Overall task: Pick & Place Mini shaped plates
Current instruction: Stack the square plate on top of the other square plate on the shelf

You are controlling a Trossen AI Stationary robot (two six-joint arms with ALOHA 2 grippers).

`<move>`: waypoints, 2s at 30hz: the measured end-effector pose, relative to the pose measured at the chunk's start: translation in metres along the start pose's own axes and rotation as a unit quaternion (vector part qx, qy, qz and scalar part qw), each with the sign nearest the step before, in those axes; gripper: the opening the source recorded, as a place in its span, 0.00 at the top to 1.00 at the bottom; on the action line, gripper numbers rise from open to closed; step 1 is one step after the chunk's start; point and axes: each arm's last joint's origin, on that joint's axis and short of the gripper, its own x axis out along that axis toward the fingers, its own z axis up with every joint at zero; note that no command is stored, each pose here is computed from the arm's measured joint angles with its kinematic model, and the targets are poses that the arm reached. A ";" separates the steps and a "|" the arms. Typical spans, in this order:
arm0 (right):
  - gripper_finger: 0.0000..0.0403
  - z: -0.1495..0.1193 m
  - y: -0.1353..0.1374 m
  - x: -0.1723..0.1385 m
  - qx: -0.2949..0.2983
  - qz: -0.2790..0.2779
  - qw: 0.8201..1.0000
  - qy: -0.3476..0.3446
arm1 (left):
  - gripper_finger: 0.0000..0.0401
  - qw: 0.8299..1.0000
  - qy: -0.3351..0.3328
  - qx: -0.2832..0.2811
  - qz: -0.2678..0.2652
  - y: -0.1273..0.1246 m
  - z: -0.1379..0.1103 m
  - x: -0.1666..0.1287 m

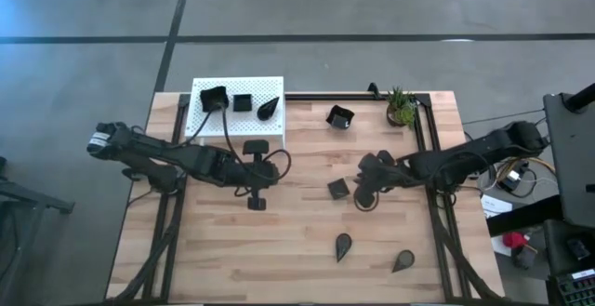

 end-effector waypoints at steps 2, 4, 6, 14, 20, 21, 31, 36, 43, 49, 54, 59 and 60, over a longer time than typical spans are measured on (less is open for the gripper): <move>0.72 0.002 0.001 0.006 0.021 -0.006 1.000 0.003 | 1.00 1.000 -0.001 0.000 0.000 0.000 0.000 0.000; 0.71 0.004 0.003 0.013 0.039 -0.015 0.999 0.010 | 1.00 1.000 -0.001 0.000 0.000 0.000 0.000 0.000; 0.70 0.003 0.003 0.022 0.049 -0.023 0.998 0.026 | 1.00 1.000 -0.001 0.000 0.000 0.000 0.000 0.000; 0.71 0.003 0.004 0.052 0.075 -0.059 0.994 0.053 | 1.00 1.000 -0.002 0.000 0.000 0.000 0.000 0.000; 0.74 0.003 0.008 0.070 0.074 -0.034 0.994 0.067 | 1.00 1.000 -0.002 0.000 0.000 0.000 0.000 0.000; 0.74 0.002 0.009 0.073 0.073 -0.033 0.994 0.068 | 1.00 1.000 -0.002 0.000 0.000 0.000 0.000 0.000; 0.75 0.001 0.009 0.083 0.066 -0.040 0.994 0.082 | 1.00 1.000 -0.002 0.001 0.000 0.000 0.000 0.000; 0.80 0.001 0.010 0.083 0.068 -0.036 0.994 0.080 | 1.00 1.000 -0.002 0.004 0.000 0.000 0.000 0.000; 0.96 0.002 0.010 0.084 0.053 -0.033 0.995 0.077 | 1.00 1.000 -0.002 0.008 0.000 0.000 0.000 0.000; 0.98 0.002 0.011 0.084 0.054 -0.034 0.995 0.072 | 1.00 1.000 -0.002 0.015 0.000 0.000 0.000 0.000; 0.98 0.003 0.010 0.084 0.055 -0.039 0.996 0.065 | 1.00 1.000 -0.002 0.021 0.000 0.000 0.000 0.000; 0.98 0.006 0.012 0.081 0.056 -0.034 0.997 0.048 | 1.00 1.000 -0.002 0.023 0.000 0.000 0.000 0.000; 0.98 0.007 0.012 0.080 0.056 -0.033 0.997 0.045 | 1.00 1.000 -0.002 0.023 0.000 0.000 0.000 0.000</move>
